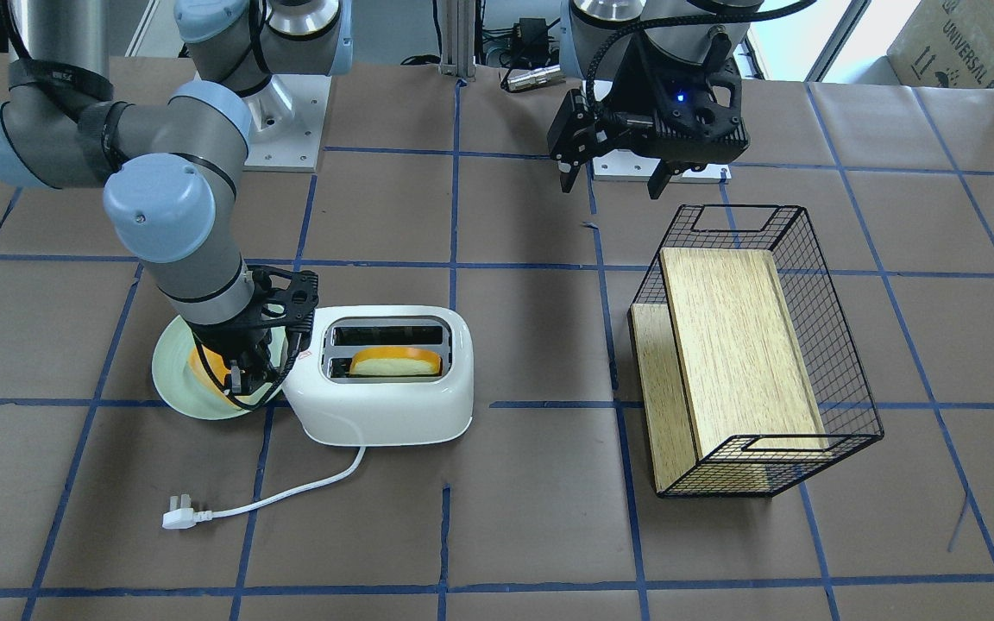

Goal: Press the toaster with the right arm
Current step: 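Lower the right gripper onto the toaster lever and press it down, then lift the right gripper up and away from the toaster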

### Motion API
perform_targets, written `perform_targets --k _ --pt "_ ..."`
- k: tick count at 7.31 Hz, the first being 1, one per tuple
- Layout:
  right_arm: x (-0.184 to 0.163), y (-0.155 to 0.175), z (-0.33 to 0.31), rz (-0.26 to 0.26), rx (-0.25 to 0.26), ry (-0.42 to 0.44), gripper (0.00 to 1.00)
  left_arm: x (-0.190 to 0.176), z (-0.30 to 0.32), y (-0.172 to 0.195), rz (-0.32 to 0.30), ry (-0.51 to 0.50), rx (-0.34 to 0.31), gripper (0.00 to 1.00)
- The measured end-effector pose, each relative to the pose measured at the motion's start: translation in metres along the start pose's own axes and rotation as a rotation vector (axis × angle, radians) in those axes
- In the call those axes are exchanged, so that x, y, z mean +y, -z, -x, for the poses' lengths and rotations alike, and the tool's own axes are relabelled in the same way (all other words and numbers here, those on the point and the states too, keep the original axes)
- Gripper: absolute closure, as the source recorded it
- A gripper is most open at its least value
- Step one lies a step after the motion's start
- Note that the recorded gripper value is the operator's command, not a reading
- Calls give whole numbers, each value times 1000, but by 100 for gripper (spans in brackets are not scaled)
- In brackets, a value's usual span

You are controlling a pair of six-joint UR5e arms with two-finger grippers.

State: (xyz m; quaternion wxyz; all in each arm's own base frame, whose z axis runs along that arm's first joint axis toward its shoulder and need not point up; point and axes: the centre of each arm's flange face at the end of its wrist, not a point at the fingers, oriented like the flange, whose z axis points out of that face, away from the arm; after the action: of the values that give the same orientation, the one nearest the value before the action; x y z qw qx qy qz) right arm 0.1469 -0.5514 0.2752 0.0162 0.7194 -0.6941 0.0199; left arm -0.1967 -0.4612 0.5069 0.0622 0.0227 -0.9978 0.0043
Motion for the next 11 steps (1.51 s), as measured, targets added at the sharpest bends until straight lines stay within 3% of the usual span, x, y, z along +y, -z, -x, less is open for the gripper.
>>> perform_targets --k 6,11 --pt "0 -12 -4 3 -2 -1 92 0 0 0 0 0 0 0" --pt "2 -1 -6 3 8 -13 92 0 0 0 0 0 0 0"
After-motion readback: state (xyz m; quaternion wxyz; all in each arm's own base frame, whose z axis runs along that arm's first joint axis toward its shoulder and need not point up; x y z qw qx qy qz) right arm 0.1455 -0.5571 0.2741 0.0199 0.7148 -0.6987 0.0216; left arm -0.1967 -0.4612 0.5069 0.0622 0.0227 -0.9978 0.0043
